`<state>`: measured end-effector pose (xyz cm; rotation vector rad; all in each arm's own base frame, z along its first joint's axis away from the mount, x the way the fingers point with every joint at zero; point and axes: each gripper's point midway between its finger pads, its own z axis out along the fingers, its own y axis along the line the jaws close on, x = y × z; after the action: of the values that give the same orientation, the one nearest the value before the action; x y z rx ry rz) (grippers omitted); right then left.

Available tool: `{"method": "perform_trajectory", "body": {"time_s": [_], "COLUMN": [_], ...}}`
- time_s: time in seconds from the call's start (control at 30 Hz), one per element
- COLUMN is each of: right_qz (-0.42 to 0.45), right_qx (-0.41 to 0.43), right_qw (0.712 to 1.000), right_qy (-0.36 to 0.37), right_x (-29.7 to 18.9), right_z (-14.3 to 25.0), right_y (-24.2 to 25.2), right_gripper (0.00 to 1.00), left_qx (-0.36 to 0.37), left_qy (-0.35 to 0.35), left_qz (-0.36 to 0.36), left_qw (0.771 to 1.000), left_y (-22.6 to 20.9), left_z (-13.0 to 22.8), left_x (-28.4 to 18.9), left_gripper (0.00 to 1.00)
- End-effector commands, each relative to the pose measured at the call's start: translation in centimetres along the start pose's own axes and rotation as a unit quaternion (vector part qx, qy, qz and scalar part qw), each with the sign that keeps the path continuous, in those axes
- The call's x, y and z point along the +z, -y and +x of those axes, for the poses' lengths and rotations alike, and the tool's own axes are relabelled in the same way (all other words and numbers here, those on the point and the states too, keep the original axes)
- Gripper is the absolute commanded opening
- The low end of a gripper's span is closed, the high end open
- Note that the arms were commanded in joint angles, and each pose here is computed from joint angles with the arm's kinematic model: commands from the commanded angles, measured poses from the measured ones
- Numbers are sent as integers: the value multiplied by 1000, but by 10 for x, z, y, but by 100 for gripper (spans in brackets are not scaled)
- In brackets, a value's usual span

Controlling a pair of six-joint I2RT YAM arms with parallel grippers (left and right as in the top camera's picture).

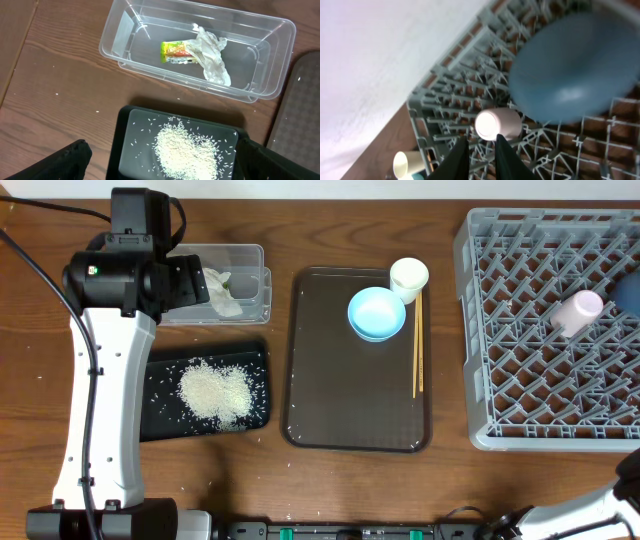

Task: Sort waste into correct bins and load items into the dishwasher rack
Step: 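Lower the blue plate into the rack and open the right gripper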

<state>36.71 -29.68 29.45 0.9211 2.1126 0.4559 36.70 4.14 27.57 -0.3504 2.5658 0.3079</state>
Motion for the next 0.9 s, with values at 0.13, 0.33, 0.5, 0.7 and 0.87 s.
{"method": "perform_trajectory", "body": {"time_s": [0.13, 0.33, 0.5, 0.7, 0.87], "right_qz": [35, 87, 36, -36, -80], "right_qx": [-13, -16, -42, -82, -182], "right_qw": [999, 996, 998, 991, 960], "right_qy": [22, 2, -21, -104, -197], "right_x": [0, 16, 32, 59, 78], "right_z": [-8, 4, 17, 72, 154], "right_y": [-4, 0, -40, -112, -188], "right_gripper": [14, 10, 13, 18, 22], "left_qx": [3, 2, 3, 3, 3], "left_qy": [2, 2, 2, 2, 2], "left_qz": [-5, -5, -5, -5, -5], "left_qw": [1000, 1000, 1000, 1000, 1000], "left_y": [-4, -4, -4, -4, -4], "left_z": [0, 0, 0, 0, 0], "left_x": [-2, -2, -2, -2, -2], "left_gripper": [96, 96, 96, 96, 96]}}
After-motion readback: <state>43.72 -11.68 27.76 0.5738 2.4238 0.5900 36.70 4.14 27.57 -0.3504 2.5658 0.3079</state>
